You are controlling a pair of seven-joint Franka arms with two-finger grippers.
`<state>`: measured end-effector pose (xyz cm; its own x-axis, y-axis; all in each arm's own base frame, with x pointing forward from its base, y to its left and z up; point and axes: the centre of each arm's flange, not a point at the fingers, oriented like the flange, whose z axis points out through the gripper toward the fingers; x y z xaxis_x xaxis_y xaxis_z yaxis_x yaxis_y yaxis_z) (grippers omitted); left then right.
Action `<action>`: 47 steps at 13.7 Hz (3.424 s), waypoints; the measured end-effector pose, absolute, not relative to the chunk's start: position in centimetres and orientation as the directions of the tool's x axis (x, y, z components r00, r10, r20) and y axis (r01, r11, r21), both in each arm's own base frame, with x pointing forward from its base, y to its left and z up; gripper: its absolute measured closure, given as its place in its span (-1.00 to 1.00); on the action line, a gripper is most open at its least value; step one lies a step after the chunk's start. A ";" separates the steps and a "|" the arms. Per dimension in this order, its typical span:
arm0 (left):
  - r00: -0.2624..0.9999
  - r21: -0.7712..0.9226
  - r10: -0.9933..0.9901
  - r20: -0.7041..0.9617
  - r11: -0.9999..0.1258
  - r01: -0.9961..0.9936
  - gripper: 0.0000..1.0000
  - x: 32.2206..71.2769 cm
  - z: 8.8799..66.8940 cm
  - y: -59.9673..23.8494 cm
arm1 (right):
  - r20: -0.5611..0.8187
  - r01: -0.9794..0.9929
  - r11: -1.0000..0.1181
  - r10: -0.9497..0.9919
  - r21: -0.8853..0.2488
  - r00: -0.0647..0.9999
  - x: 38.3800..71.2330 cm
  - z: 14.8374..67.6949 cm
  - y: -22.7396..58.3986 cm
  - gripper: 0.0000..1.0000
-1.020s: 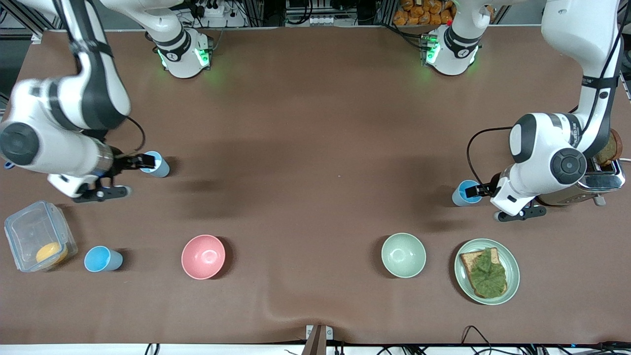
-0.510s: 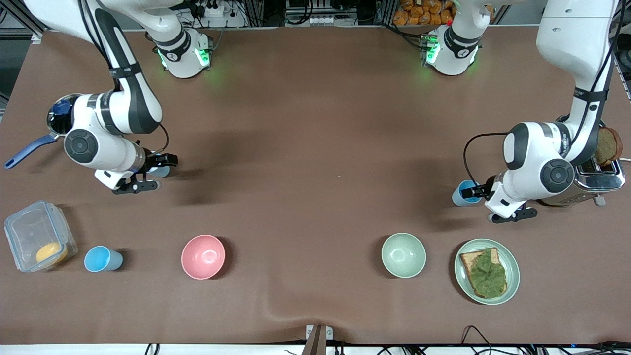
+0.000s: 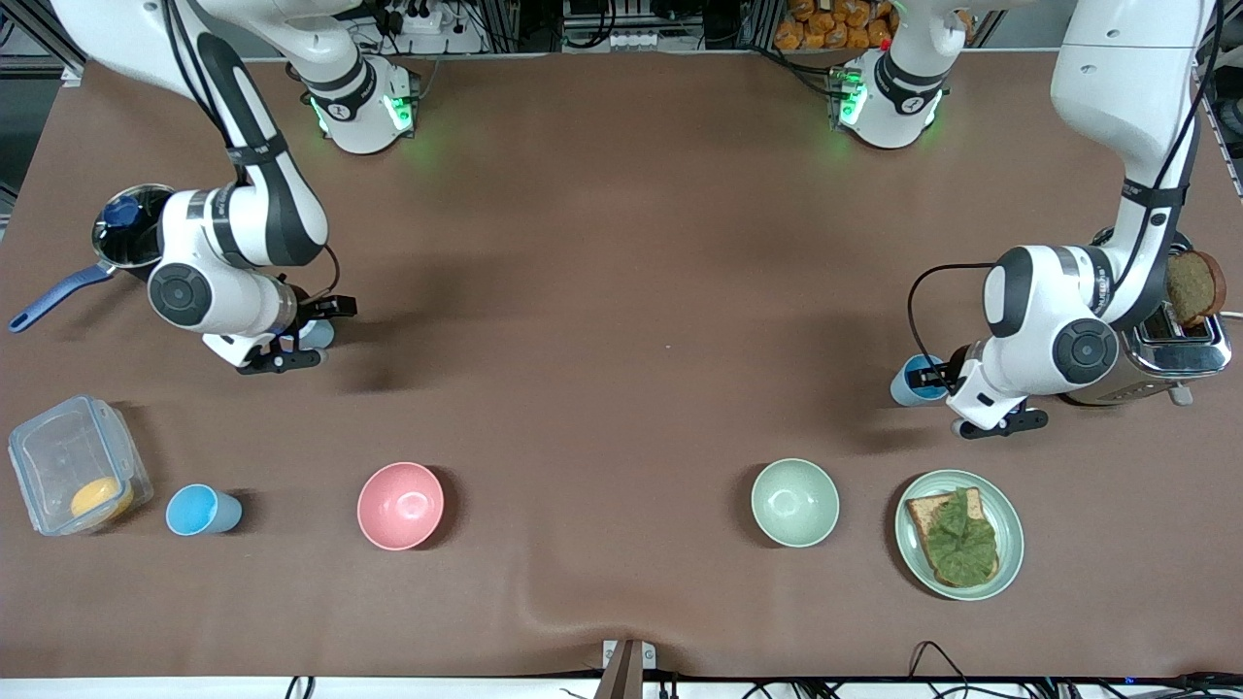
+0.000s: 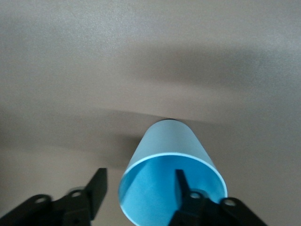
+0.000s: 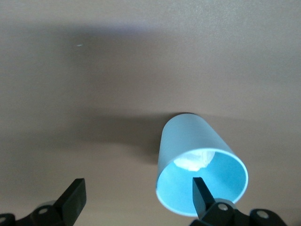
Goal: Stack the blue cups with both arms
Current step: 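Lift both blue cups and carry them toward the table's middle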
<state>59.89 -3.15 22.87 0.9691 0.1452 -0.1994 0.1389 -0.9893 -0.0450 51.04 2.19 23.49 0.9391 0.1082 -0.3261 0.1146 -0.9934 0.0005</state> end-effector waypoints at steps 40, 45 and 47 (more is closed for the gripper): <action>0.922 -0.060 0.336 -0.192 -0.942 0.331 0.93 59.8 45.5 -19.5 | -0.196 -0.186 -0.982 -0.180 -0.015 0.964 53.5 25.4 44.2 0.77; 0.917 -0.065 0.349 -0.194 -0.937 0.343 0.93 59.4 45.6 -20.4 | -0.161 -0.178 -0.983 -0.168 -0.052 0.973 54.2 27.7 45.4 -0.22; 0.904 -0.073 0.386 -0.184 -0.922 0.379 0.93 58.8 45.7 -22.4 | -0.152 -0.191 -0.980 -0.180 -0.058 0.972 55.7 30.1 44.7 -0.64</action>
